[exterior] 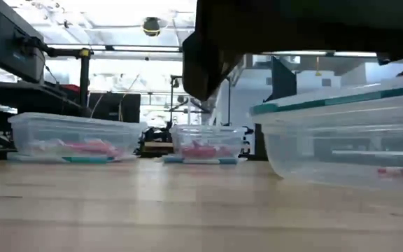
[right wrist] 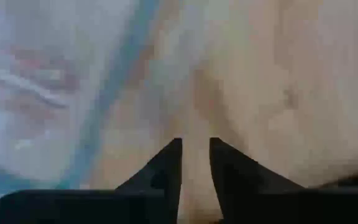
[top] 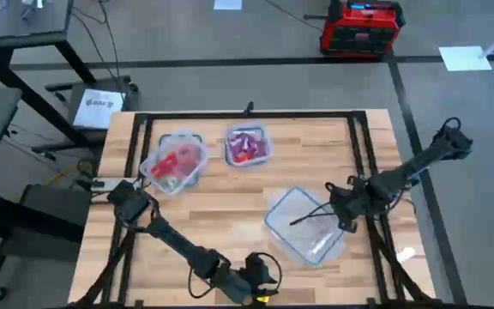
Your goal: Sort candy
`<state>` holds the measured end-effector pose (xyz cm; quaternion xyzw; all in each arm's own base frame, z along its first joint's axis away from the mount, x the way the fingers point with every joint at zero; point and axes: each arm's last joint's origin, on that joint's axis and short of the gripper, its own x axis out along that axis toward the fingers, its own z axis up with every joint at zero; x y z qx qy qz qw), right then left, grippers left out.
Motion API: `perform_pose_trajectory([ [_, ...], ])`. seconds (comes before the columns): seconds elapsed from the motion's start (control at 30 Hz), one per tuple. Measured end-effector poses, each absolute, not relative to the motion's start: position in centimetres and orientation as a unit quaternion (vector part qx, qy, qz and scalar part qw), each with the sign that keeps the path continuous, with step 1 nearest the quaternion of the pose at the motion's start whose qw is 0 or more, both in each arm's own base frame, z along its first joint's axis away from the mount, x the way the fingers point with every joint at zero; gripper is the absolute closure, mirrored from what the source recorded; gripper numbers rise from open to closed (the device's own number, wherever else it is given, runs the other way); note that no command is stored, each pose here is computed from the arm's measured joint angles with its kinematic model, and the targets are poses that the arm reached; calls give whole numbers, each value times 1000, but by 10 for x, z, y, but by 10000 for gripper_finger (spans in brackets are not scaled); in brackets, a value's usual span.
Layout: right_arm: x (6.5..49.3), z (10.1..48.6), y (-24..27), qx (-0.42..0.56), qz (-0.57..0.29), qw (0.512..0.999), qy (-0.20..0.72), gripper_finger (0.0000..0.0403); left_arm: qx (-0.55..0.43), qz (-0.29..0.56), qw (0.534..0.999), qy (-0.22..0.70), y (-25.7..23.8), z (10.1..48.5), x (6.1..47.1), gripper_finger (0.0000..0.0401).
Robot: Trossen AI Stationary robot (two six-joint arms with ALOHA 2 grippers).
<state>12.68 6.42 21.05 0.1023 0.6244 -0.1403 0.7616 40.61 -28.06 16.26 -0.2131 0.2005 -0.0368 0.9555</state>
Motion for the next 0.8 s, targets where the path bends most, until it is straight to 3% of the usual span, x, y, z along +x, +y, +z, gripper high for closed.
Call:
perform_pose_trajectory([
  [0.27,120,228,73,144,-122,777,601,339,-203,-28,955,216,-276,167,405,277],
  [0.47,109,242,115,211,-48,812,542,339,-171,23,944,281,-253,199,390,277],
  [0.63,87,229,162,248,-33,803,541,339,-119,107,943,292,-228,232,372,277],
  [0.8,64,200,210,294,-48,794,530,339,-86,138,941,297,-207,250,367,277],
])
